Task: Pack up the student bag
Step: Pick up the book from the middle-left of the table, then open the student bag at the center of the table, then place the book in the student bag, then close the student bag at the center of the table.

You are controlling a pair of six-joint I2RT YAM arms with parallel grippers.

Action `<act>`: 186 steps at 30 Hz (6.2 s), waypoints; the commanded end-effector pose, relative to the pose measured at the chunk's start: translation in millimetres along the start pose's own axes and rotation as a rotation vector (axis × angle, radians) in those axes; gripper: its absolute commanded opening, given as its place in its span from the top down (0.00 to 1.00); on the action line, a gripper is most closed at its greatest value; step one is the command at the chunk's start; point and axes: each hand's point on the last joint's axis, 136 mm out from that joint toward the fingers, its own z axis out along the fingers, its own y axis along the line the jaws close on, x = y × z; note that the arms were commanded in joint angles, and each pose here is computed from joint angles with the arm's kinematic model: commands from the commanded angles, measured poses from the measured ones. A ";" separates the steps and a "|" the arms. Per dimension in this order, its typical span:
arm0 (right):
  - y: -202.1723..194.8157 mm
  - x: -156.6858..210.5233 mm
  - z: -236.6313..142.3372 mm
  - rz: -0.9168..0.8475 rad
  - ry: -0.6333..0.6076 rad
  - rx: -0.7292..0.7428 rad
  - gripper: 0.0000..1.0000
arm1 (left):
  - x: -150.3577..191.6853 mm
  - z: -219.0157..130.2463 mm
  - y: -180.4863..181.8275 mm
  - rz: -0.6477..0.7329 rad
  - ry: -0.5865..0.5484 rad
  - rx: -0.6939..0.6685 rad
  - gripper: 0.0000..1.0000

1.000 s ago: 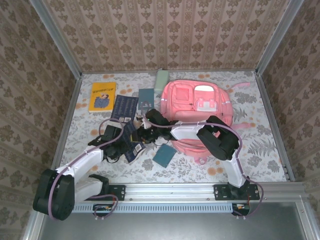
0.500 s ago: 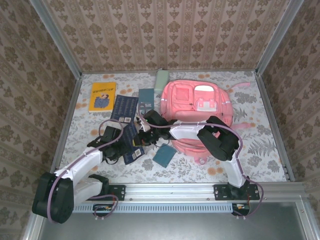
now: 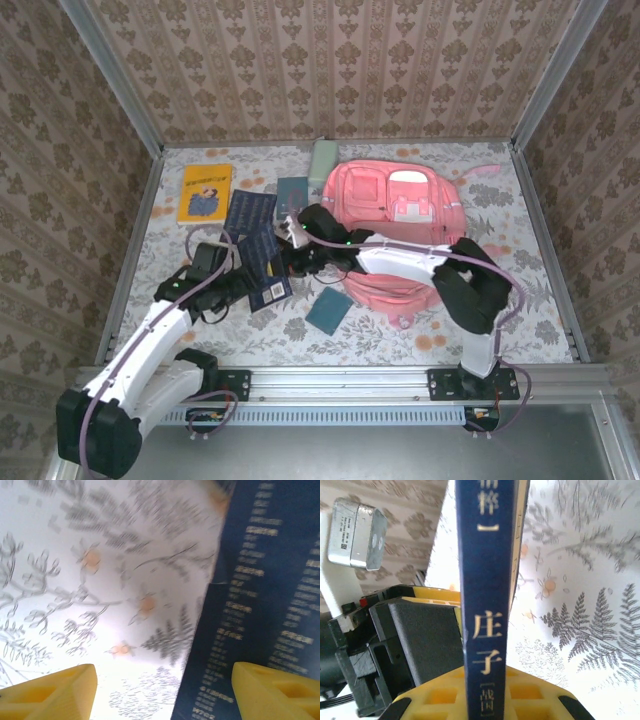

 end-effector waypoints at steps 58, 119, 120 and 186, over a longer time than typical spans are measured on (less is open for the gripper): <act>-112.2 140.1 -382.4 0.408 -0.917 0.650 1.00 | 114.0 118.5 -328.7 1.803 -0.100 -0.074 1.00; -160.9 -99.5 -297.9 0.553 -1.386 0.139 1.00 | 20.4 -92.2 -465.1 1.045 -0.284 0.505 1.00; -164.7 -101.7 -297.7 0.559 -1.398 0.153 1.00 | 20.6 -93.8 -466.3 1.044 -0.286 0.509 1.00; -123.0 65.3 -366.7 0.219 -1.010 0.641 0.41 | 52.8 18.0 -420.2 0.984 -0.026 0.406 0.68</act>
